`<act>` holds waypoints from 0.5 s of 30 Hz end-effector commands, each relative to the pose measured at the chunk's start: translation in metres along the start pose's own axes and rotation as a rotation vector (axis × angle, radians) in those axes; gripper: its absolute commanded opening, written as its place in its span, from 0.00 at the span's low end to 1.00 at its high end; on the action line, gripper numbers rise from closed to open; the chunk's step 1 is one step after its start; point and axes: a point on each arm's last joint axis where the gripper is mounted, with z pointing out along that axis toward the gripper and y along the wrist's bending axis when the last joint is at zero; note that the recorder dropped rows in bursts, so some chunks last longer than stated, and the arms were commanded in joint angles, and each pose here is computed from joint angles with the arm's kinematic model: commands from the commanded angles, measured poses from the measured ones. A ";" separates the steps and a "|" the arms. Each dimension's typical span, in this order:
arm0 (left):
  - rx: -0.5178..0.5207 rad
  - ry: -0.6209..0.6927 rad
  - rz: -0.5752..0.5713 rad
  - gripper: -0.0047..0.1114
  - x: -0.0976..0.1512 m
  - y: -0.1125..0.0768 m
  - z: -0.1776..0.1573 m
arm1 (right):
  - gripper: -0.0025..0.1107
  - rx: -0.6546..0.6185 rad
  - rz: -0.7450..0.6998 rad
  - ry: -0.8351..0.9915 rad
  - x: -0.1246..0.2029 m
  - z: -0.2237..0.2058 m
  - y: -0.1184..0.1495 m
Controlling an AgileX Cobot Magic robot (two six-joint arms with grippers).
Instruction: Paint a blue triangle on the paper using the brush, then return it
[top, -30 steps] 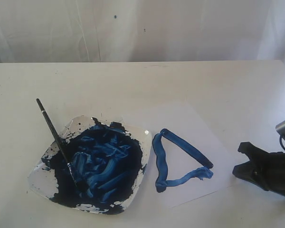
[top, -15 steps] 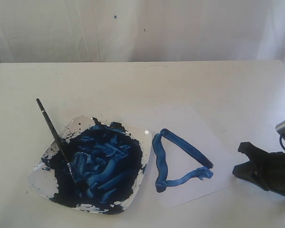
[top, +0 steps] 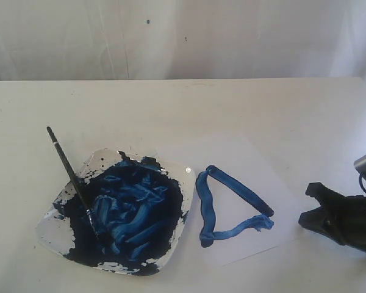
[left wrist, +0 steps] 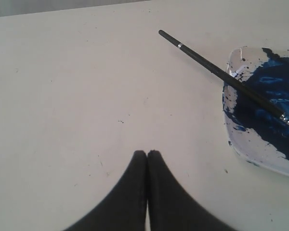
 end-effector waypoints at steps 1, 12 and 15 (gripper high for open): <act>0.009 -0.006 0.007 0.04 0.000 -0.001 0.000 | 0.02 0.040 -0.020 0.003 0.000 0.001 -0.004; 0.009 -0.006 0.007 0.04 0.000 -0.001 0.000 | 0.02 0.097 -0.100 -0.341 -0.053 -0.052 0.040; 0.009 -0.006 0.007 0.04 0.000 -0.001 0.000 | 0.02 0.002 -0.218 -0.521 -0.075 -0.092 0.083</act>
